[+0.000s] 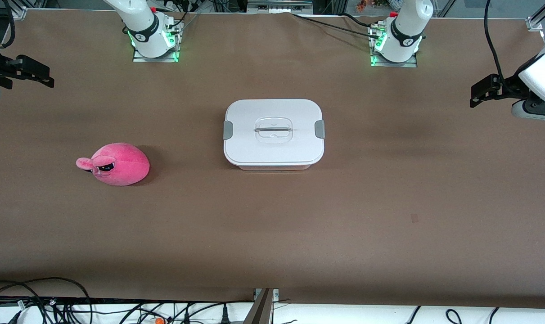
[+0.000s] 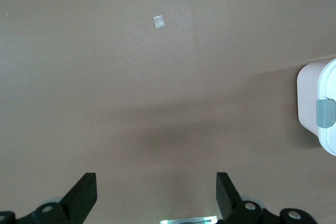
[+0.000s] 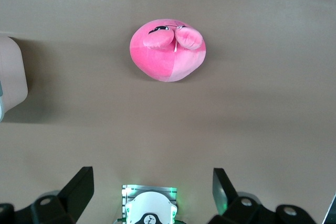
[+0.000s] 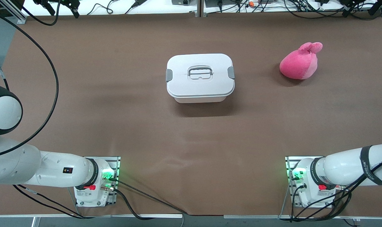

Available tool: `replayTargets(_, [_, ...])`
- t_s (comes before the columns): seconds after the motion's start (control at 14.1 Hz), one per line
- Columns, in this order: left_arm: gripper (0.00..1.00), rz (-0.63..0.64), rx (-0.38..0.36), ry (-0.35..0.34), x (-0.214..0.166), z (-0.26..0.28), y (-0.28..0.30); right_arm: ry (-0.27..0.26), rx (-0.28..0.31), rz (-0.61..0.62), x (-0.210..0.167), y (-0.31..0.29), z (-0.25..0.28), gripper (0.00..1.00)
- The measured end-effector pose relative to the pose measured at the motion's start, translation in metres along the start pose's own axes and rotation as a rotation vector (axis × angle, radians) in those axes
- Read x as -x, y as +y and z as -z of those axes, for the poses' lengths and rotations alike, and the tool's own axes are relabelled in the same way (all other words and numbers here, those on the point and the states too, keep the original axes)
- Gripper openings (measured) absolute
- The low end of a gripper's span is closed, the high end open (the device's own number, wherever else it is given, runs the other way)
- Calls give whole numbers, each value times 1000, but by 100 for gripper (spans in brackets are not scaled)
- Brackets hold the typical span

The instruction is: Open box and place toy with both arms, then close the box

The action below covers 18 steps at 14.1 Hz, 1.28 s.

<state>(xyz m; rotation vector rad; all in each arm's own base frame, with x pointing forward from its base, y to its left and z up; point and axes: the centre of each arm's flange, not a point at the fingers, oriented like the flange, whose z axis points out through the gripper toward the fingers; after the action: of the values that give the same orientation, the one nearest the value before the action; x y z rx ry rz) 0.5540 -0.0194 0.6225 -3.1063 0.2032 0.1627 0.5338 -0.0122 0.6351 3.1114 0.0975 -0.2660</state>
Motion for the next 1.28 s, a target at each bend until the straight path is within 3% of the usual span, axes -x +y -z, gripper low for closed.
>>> replayTargets(0.85, [100, -8, 2, -11, 1, -1, 4, 0, 0, 1, 0, 0, 0, 100])
replayTargets(1.28, [100, -98, 58, -107, 7, -11, 55, 0, 0, 0, 0, 0, 0, 100])
